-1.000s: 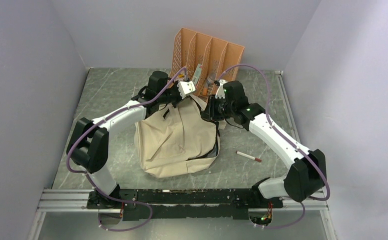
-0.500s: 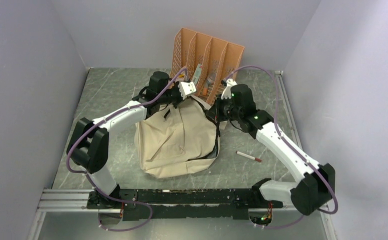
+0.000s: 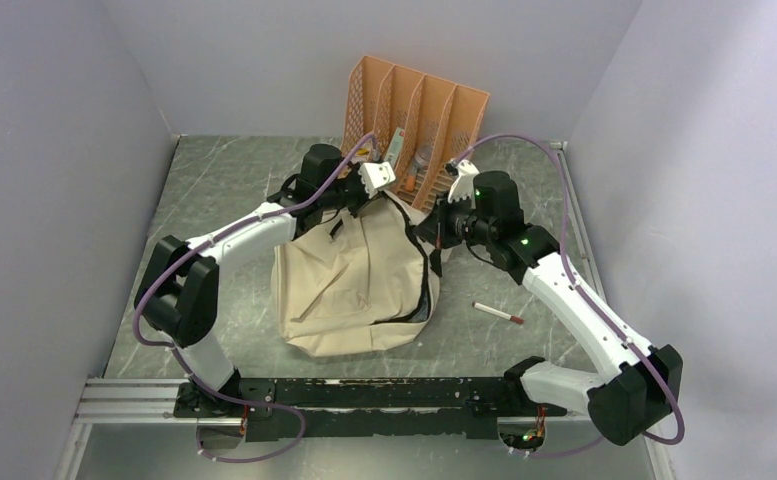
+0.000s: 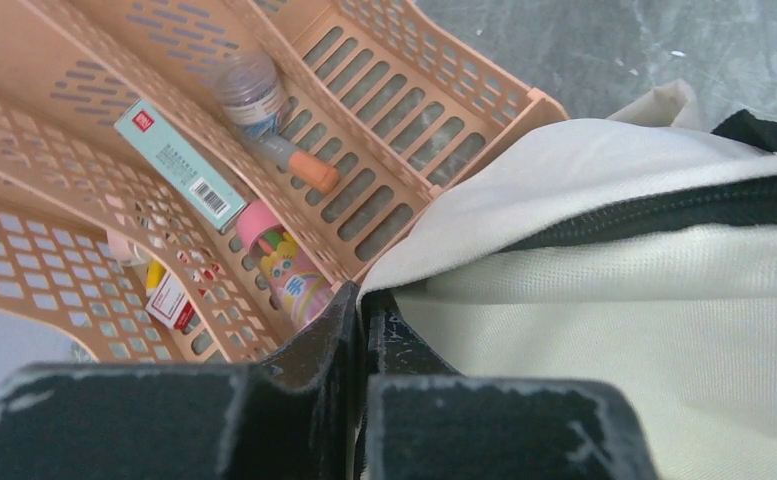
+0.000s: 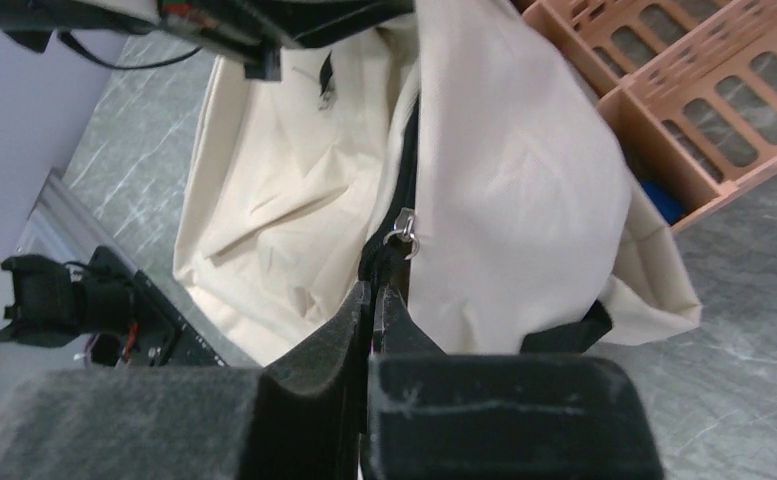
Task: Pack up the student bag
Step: Zip the student bag at the center of the board.
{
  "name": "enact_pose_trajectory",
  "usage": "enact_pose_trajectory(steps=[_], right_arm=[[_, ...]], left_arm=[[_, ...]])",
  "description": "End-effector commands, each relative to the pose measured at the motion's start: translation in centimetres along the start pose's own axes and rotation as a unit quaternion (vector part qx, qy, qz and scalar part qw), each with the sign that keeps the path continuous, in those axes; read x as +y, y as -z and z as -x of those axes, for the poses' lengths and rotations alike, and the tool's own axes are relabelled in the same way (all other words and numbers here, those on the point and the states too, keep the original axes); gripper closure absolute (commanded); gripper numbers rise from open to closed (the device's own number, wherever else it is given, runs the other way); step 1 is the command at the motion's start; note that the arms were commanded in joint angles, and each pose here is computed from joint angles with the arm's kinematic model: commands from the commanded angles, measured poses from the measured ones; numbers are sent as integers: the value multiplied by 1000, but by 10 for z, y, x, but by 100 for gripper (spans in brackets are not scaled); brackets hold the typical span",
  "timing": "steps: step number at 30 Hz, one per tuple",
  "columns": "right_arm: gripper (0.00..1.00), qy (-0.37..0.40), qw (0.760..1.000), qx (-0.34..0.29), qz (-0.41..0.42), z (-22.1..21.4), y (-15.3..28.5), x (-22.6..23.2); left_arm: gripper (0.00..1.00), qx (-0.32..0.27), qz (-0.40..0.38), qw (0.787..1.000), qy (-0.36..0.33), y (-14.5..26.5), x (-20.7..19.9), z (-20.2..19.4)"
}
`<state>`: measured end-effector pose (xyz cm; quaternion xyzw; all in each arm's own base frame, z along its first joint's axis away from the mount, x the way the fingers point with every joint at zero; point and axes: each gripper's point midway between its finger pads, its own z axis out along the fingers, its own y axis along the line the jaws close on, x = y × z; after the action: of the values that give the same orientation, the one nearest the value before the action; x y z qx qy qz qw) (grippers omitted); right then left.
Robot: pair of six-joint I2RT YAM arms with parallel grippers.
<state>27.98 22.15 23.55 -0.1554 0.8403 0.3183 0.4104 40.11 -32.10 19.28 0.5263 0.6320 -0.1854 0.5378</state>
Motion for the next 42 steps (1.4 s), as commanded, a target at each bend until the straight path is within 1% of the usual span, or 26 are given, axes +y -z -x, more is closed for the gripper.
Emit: enact_pose_trajectory(steps=[1,5,10,16,20,24,27,29,30,32,33,34,35,36,38,40,42], right_arm=[[100,-9,997,38,68,-20,13,24],[100,-32,994,50,87,-35,21,31],[100,-55,992,72,90,-56,29,32],[100,-84,987,109,81,-91,38,26],[100,-99,984,134,70,-114,44,21],[100,-116,980,147,67,-131,46,19],[100,-117,982,138,60,-129,46,17],[100,-106,988,107,45,-113,46,14],[100,-99,990,88,40,-102,46,13],[100,-82,995,48,26,-80,47,11],[100,-77,996,31,22,-71,47,10],[100,-72,997,19,20,-64,47,10],[100,-71,997,12,21,-59,46,11],[100,-70,997,10,23,-57,44,11],[100,-70,997,11,27,-56,41,12],[100,-72,997,17,34,-57,38,13],[100,-73,996,17,39,-59,36,14]], left_arm=[[95,23,113,993,25,4,57,-11],[95,45,147,987,55,5,76,-28],[95,77,189,976,72,13,96,-50],[95,100,227,965,86,26,118,-66],[95,101,247,959,99,36,131,-72],[95,96,250,958,99,39,133,-69],[95,80,251,959,104,43,133,-59],[83,52,235,966,95,46,128,-41],[75,31,220,971,84,48,122,-30],[54,-24,169,984,51,53,102,-2],[31,-56,138,988,27,57,89,14],[19,-85,105,991,-1,62,74,28],[16,-116,59,991,-31,66,54,41],[15,-137,25,988,-58,71,36,47],[15,-172,-14,979,-105,78,14,63],[15,-177,-49,973,-138,76,-4,75],[16,-158,-96,965,-188,65,-30,79]])
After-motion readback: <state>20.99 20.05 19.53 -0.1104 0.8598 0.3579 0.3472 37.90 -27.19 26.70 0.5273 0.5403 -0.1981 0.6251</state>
